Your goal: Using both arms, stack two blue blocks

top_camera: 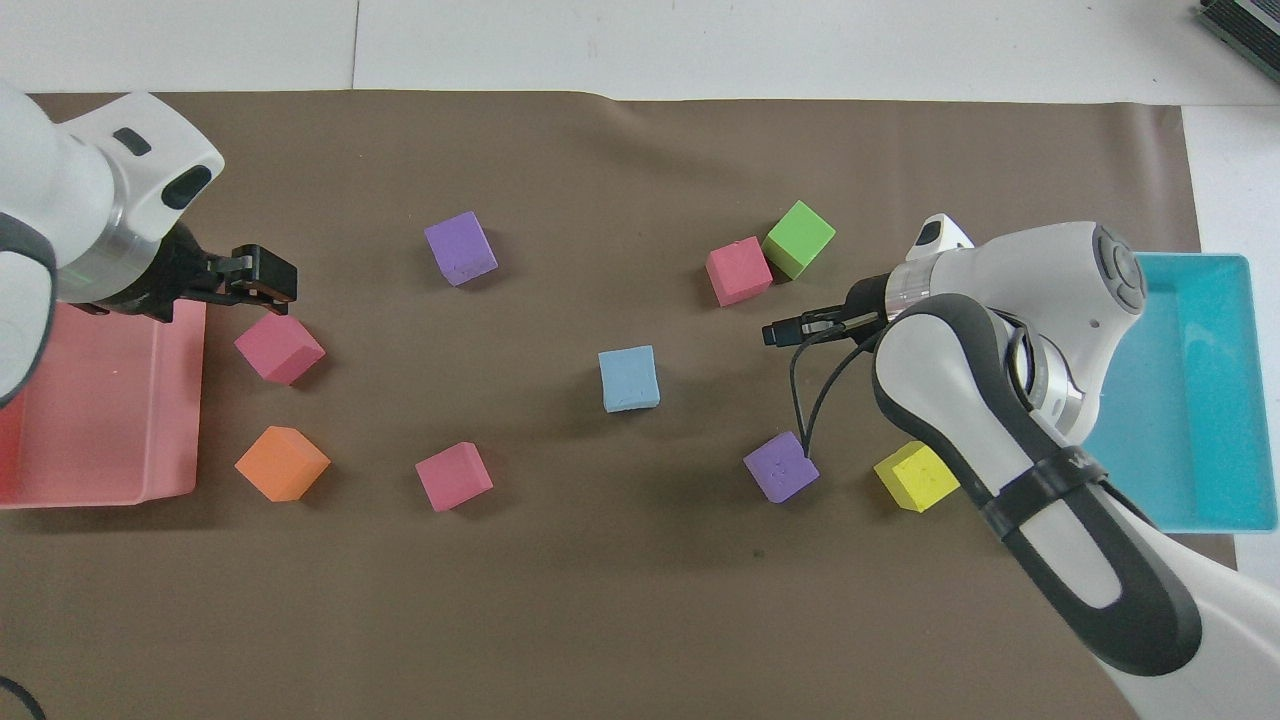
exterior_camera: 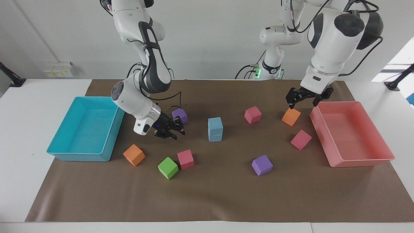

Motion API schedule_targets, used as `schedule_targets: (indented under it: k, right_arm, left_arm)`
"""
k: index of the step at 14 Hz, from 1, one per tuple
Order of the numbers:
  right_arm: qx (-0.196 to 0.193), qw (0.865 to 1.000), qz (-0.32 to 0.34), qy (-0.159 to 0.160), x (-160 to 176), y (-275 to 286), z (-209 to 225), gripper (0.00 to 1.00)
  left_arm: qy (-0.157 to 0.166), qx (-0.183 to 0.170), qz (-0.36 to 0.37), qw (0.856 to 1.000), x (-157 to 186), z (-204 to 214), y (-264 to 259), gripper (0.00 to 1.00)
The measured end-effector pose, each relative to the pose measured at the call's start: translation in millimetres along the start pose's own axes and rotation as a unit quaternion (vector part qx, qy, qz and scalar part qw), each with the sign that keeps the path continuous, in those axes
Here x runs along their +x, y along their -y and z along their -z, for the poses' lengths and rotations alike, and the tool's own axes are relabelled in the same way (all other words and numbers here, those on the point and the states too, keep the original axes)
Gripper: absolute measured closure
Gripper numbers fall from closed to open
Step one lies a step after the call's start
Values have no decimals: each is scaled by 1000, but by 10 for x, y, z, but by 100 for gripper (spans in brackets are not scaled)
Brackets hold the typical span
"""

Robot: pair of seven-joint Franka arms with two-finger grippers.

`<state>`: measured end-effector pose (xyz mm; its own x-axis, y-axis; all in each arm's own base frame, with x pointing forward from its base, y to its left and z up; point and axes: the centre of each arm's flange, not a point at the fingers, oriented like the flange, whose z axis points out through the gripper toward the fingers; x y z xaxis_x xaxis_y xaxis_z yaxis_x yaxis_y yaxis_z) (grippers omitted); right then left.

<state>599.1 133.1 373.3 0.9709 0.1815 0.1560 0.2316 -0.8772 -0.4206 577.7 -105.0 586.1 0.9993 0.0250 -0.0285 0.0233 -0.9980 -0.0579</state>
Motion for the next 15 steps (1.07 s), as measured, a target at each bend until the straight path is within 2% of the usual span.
schedule_targets:
  k: [3, 4, 7, 9, 11, 15]
  right_arm:
    - [-87, 996, 7, 0, 27, -22, 412, 5]
    - [-112, 994, 5, 4, 37, -31, 523, 0]
    - [-182, 983, -4, 25, 103, -21, 894, 0]
    - [-208, 977, -45, 11, 143, -14, 1130, 0]
    - [-219, 973, -73, -8, 129, -18, 1385, 0]
    - [-224, 969, -100, -26, -53, -31, 2013, 0]
  left_arm:
    - [15, 2, -4, 1000, -18, 90, 327, 0]
    - [19, 3, -8, 1000, -23, 93, 403, 0]
    - [13, 3, -10, 1000, -74, 200, 470, 0]
    - [-1, 5, -6, 1000, -166, 373, 509, 0]
    - [-9, 6, 1, 1000, -260, 509, 569, 0]
    - [-9, 7, 2, 1000, -292, 541, 588, 0]
